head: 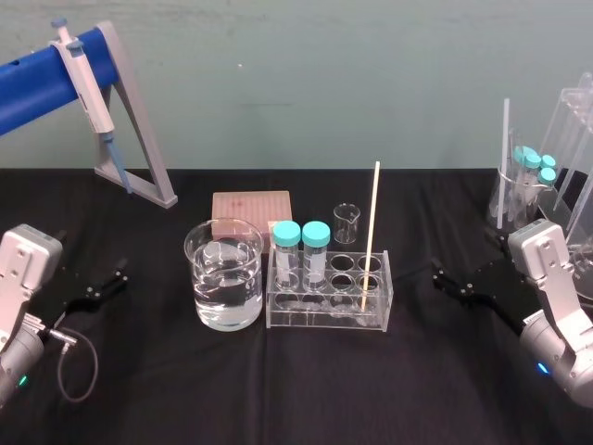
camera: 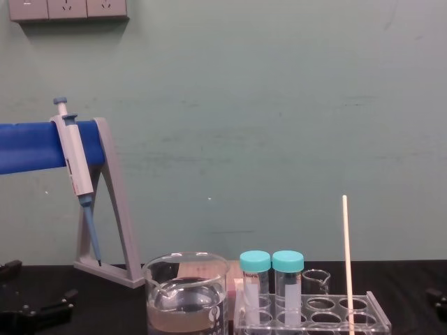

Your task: Hold the thermometer with one hand and immerse one end into the beaker, then reinsert it into the test tube rack.

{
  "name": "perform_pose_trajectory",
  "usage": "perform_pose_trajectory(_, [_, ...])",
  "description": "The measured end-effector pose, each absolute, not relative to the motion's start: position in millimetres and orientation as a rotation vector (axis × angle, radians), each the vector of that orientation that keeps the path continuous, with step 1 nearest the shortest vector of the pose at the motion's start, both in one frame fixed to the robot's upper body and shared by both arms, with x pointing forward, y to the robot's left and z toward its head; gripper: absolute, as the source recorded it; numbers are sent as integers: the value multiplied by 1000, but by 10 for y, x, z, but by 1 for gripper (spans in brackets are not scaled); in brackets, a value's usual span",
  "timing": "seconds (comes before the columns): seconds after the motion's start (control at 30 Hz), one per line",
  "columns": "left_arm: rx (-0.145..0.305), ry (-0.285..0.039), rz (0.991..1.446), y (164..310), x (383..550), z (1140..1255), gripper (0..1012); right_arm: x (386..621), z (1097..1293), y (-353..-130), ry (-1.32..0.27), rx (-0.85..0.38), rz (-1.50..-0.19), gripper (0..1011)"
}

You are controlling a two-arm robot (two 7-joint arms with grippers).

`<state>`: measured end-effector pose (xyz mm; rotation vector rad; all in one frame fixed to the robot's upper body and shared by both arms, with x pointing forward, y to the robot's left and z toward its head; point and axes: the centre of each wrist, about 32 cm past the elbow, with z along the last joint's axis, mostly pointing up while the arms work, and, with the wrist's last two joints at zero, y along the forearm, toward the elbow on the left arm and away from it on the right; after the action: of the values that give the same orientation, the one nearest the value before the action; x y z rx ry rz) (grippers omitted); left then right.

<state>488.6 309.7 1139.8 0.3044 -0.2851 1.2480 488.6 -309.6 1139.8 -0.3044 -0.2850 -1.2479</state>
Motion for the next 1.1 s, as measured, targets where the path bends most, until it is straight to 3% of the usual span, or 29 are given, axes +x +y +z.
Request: perform_pose_trajectory(1.1, [304, -285, 1248, 3096, 4886, 11398, 1004, 4886, 11398, -3096, -285, -304, -1248, 1003])
